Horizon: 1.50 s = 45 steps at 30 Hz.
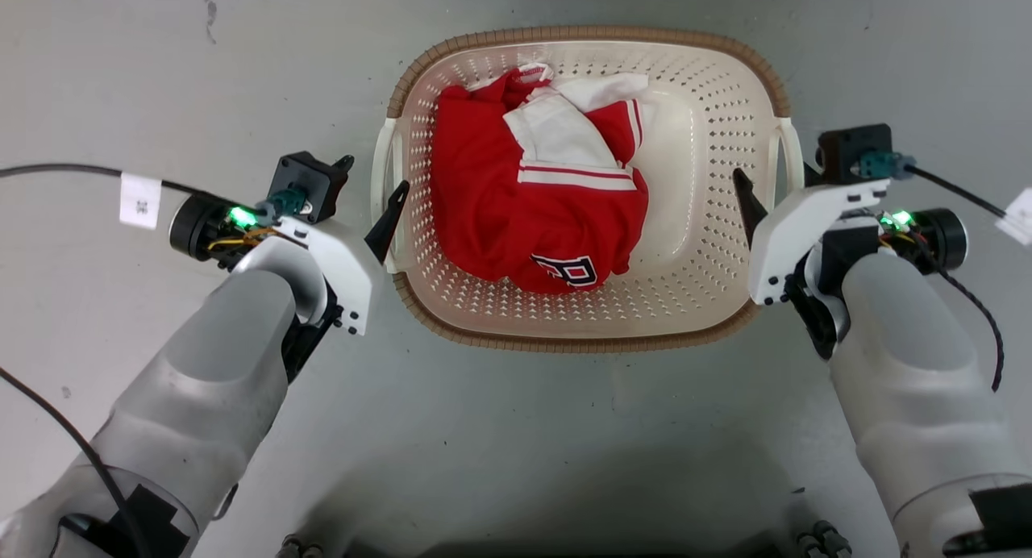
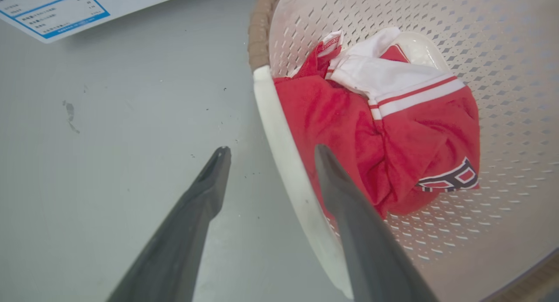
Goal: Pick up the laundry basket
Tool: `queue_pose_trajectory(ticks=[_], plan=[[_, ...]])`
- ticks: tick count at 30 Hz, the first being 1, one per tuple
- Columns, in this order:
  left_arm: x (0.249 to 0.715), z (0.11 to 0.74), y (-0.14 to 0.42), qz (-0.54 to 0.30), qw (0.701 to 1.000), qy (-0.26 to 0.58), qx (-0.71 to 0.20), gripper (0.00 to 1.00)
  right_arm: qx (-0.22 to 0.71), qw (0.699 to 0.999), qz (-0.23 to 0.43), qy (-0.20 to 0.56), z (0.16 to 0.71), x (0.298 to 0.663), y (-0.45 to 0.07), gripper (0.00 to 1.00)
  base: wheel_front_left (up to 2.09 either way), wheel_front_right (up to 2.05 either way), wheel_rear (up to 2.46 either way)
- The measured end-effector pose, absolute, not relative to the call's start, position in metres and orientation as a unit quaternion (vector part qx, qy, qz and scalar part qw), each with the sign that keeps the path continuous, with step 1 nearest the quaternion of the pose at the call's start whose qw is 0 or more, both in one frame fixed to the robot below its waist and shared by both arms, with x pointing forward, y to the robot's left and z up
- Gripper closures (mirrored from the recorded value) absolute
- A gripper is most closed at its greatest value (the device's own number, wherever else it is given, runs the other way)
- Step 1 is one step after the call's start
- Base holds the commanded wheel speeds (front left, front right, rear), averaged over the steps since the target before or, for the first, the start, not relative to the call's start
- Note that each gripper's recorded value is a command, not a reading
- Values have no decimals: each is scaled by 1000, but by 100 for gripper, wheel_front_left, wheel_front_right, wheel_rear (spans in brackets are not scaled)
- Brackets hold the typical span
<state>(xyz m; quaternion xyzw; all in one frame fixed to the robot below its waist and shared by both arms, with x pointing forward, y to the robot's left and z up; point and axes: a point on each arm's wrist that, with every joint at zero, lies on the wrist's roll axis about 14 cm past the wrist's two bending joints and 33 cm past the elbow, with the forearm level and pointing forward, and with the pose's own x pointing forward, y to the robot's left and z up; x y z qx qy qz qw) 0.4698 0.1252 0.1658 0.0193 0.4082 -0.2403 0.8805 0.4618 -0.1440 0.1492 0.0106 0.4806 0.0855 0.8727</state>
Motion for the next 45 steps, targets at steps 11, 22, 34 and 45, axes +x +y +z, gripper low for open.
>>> queue_pose_trajectory(ticks=[11, 22, 34, 45], plan=[[467, 150, 124, -254, 845, 471, 8, 0, -11, 829, 105, 549, 128, 460, -138, 0, 0, 0, 0], [462, 143, 125, -262, 819, 511, -4, 0, -13, 803, 111, 586, 117, 450, -136, 0, 0, 0, 0], [459, 139, 124, -261, 814, 519, -10, 62, -8, 796, 111, 595, 111, 445, -134, 100, 0, 0, 0], [460, 151, 120, -267, 817, 511, -10, 100, -12, 796, 119, 594, 122, 450, -129, 100, 0, 0, 0]])
